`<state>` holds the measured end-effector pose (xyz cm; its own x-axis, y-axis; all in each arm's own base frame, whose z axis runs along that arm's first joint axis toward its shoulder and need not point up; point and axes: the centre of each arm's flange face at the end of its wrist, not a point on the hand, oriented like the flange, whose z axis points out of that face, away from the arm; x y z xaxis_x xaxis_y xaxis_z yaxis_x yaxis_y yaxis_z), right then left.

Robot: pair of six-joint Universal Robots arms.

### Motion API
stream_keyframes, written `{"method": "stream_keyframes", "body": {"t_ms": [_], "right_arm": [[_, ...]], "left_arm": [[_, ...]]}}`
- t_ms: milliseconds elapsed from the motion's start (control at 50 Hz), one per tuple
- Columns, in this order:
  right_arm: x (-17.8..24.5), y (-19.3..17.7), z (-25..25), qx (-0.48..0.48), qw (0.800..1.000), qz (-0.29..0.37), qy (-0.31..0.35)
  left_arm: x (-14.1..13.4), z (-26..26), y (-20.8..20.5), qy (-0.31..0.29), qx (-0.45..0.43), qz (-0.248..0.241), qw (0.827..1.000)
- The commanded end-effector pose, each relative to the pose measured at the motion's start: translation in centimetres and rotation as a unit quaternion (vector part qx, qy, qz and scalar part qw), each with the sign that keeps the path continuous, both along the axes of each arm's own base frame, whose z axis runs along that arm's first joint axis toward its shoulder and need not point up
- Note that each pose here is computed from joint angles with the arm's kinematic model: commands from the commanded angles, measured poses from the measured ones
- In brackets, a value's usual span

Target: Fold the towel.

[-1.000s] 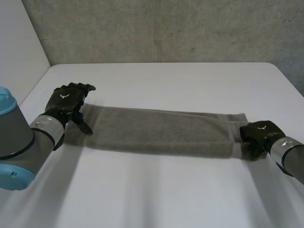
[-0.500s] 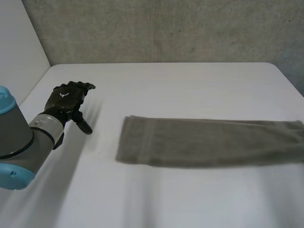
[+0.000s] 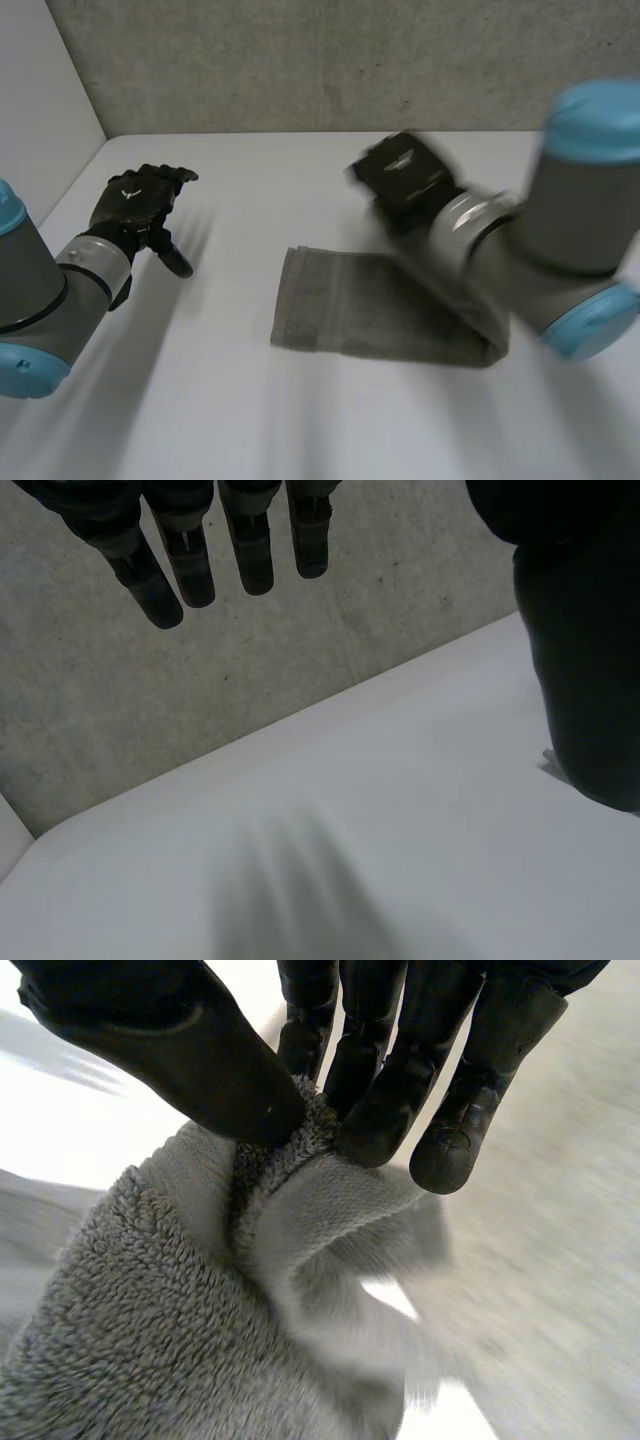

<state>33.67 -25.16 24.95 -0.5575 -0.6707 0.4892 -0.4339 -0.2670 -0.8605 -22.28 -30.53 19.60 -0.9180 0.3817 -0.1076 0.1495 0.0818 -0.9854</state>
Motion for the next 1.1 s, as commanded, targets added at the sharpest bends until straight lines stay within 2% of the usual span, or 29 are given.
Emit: {"method": "stream_keyframes", "body": {"t_ms": [20,160,200,320,360,420,520,580,620,760,820,900,1000,1100], "right_arm": [[3.0,4.0,-6.8,0.073,0.994,0.057,0.06],[2.2,3.8,-6.6,0.083,0.994,0.048,0.051],[1.4,3.8,-4.3,0.078,0.996,0.04,0.022],[-1.4,2.3,-2.1,0.082,0.997,-0.007,-0.014],[-3.1,1.7,-2.0,0.092,0.995,-0.032,-0.02],[-3.9,1.6,-2.2,0.1,0.994,-0.043,-0.018],[-7.7,1.5,-4.8,0.141,0.985,-0.099,0.005],[-8.6,1.5,-5.6,0.155,0.981,-0.112,0.011],[-10.1,1.7,-6.8,0.176,0.975,-0.134,0.018],[-11.7,2.6,-9.5,0.189,0.969,-0.156,0.027],[-11.8,2.7,-10.0,0.18,0.971,-0.155,0.028],[-11.7,2.7,-10.4,0.176,0.971,-0.157,0.028],[-11.6,2.7,-10.9,0.177,0.971,-0.16,0.033],[-11.8,2.0,-11.6,0.167,0.969,-0.179,0.044]], "left_arm": [[-0.1,0.0,0.1,0.0,0.001,-0.003,1.0],[-0.4,0.2,0.1,0.0,-0.003,-0.007,1.0],[-0.6,0.3,0.1,0.001,-0.006,-0.01,1.0],[-1.5,0.8,0.4,0.003,-0.016,-0.023,1.0],[-3.0,1.3,1.1,0.004,-0.026,-0.046,0.999],[-3.8,1.5,1.5,0.004,-0.029,-0.057,0.998],[-6.8,1.9,3.3,0.007,-0.04,-0.105,0.994],[-7.9,1.7,4.0,0.008,-0.038,-0.122,0.992],[-10.1,1.7,5.3,0.012,-0.042,-0.153,0.987],[-13.8,0.4,7.9,0.01,-0.033,-0.208,0.978],[-14.5,-0.4,8.4,0.007,-0.028,-0.218,0.976],[-14.8,-1.5,8.2,0.001,-0.017,-0.216,0.976],[-14.2,-3.8,7.0,-0.022,0.002,-0.171,0.985],[-13.5,-4.7,7.0,-0.048,0.012,-0.152,0.987]]}}
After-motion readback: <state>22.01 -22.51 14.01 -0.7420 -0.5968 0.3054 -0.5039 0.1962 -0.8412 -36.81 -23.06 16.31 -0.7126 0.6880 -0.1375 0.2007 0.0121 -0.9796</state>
